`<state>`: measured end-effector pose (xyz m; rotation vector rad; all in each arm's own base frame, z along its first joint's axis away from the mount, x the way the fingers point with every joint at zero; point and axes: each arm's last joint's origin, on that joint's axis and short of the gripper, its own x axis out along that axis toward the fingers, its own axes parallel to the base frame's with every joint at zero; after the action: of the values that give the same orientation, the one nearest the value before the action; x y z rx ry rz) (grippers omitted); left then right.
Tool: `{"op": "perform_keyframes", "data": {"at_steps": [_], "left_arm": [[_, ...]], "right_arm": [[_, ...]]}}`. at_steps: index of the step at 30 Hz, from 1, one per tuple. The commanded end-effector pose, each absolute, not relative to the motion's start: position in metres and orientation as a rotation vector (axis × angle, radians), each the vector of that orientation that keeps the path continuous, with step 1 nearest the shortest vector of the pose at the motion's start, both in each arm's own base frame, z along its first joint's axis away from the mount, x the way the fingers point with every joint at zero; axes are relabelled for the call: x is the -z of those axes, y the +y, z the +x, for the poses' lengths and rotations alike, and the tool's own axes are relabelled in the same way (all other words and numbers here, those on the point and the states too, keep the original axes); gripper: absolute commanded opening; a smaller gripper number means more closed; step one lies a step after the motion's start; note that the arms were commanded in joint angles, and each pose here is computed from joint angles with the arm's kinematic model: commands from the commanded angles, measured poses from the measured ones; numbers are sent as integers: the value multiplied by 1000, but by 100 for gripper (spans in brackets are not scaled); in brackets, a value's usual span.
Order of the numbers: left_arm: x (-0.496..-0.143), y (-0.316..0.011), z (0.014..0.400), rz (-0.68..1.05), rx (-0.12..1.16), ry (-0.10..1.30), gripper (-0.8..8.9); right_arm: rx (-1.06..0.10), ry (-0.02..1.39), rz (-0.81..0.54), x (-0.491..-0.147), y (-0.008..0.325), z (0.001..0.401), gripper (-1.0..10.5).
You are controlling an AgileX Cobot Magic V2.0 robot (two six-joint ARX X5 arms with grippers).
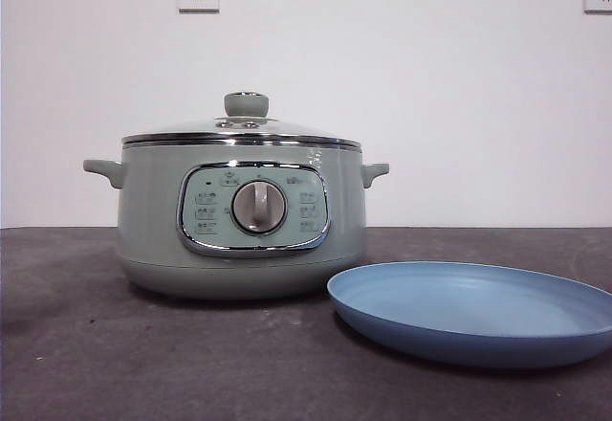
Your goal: Take the potato out from the steamer,put the potato on the plate,close the lid
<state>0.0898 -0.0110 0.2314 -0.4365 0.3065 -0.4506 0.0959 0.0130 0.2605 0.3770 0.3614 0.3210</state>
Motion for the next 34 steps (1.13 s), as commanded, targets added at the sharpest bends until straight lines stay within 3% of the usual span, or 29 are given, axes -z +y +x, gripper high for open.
{"op": "perform_keyframes", "data": {"at_steps": [1, 10, 18, 20, 22, 24, 25, 27, 34], "left_arm": [[-253, -12, 94, -341, 526, 333, -8], [-306, -15, 100, -148, 665, 488, -8], [-322, -16, 100, -101, 694, 529, 10], [-322, -16, 100, -102, 692, 531, 132], [-322, -16, 100, -104, 692, 531, 458], [-322, -16, 100, -103, 692, 527, 687], [-323, -16, 100, -102, 692, 524, 714], [-323, -16, 101, -100, 692, 519, 715], [-327, -16, 110, -113, 685, 482, 715]], "right_arm": [[-405, 395, 220, -283, 15, 99, -12], [-607, 552, 60, -343, 22, 109, -12], [-698, 649, 36, -361, 28, 114, -8], [-695, 654, 36, -361, 28, 116, 36], [-695, 653, 36, -361, 28, 117, 185], [-694, 652, 40, -361, 28, 117, 418], [-691, 655, 46, -361, 28, 117, 546], [-690, 660, 54, -361, 28, 117, 669], [-693, 671, 59, -360, 29, 120, 661]]}}
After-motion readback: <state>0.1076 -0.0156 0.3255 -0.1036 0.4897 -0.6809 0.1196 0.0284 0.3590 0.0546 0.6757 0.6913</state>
